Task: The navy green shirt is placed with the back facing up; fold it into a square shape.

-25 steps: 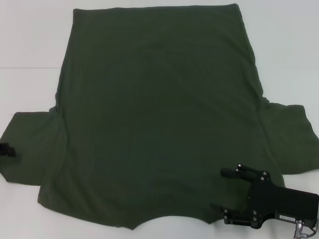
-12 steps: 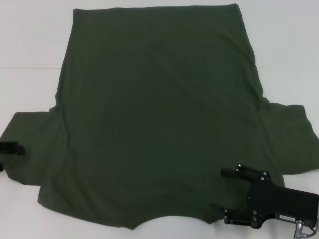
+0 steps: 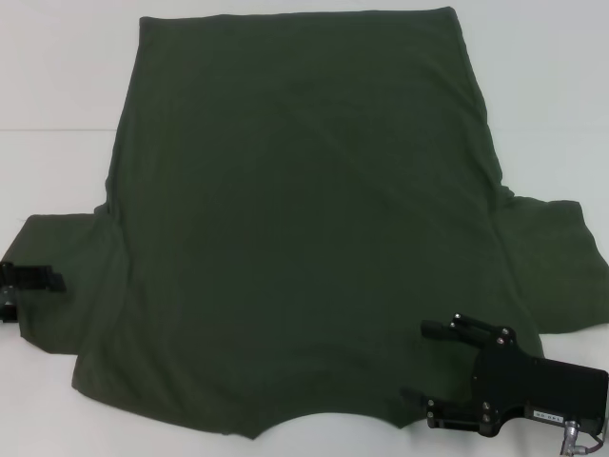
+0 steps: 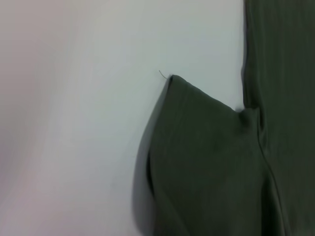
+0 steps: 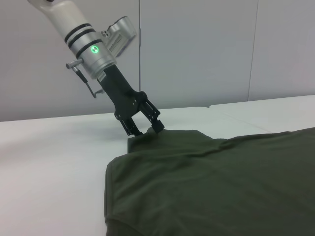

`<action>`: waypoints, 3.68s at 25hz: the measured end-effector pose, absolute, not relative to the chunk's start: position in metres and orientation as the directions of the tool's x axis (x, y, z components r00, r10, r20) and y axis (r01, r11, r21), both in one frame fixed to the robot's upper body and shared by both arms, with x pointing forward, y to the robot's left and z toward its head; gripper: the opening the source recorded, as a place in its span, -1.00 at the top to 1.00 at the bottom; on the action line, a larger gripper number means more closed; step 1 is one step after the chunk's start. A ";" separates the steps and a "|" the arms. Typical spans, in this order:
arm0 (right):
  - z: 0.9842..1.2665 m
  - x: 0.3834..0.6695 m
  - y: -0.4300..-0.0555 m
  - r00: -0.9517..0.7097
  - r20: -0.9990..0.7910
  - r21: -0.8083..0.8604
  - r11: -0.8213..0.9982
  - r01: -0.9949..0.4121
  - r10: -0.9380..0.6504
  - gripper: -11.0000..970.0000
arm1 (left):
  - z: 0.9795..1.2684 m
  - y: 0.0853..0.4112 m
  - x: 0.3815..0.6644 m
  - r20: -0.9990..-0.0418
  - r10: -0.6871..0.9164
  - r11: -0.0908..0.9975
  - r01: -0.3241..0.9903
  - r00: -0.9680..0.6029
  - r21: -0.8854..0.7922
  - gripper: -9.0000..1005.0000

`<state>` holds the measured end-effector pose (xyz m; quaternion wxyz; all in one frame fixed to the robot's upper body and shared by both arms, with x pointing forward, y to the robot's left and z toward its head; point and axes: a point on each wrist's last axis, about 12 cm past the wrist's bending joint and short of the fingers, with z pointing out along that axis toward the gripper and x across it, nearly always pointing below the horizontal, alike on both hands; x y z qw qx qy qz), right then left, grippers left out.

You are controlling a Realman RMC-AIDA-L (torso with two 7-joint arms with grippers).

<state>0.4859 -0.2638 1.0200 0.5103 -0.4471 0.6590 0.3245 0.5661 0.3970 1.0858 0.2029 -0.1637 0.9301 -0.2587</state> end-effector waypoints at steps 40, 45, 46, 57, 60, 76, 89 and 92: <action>1.022 0.487 -0.264 -0.073 -0.966 -0.031 0.393 -0.919 -0.247 -0.83 | 1.092 0.386 0.578 -0.332 -0.265 0.905 -0.114 -0.906 -0.410 0.90; 1.022 0.487 -0.265 -0.074 -0.966 -0.030 0.395 -0.918 -0.246 -0.83 | 1.095 0.389 0.577 -0.347 -0.254 0.911 -0.103 -0.903 -0.399 0.92; 1.022 0.487 -0.265 -0.074 -0.967 -0.030 0.395 -0.918 -0.246 -0.83 | 1.095 0.389 0.577 -0.348 -0.249 0.912 -0.098 -0.904 -0.398 0.92; 1.021 0.486 -0.265 -0.077 -0.966 -0.028 0.398 -0.917 -0.245 -0.83 | 1.102 0.389 0.578 -0.362 -0.221 0.919 -0.069 -0.906 -0.389 0.91; 1.021 0.486 -0.265 -0.077 -0.967 -0.028 0.398 -0.917 -0.245 -0.83 | 1.104 0.391 0.578 -0.364 -0.219 0.920 -0.067 -0.905 -0.386 0.91; 1.022 0.485 -0.265 -0.077 -0.967 -0.027 0.399 -0.916 -0.241 -0.83 | 1.125 0.410 0.580 -0.414 -0.222 0.935 -0.072 -0.883 -0.348 0.91; 1.022 0.486 -0.264 -0.075 -0.968 -0.028 0.397 -0.917 -0.240 -0.83 | 1.141 0.410 0.588 -0.445 -0.205 0.939 -0.048 -0.872 -0.339 0.90; 1.022 0.486 -0.264 -0.075 -0.968 -0.028 0.397 -0.917 -0.240 -0.83 | 1.145 0.409 0.591 -0.457 -0.200 0.942 -0.041 -0.867 -0.334 0.90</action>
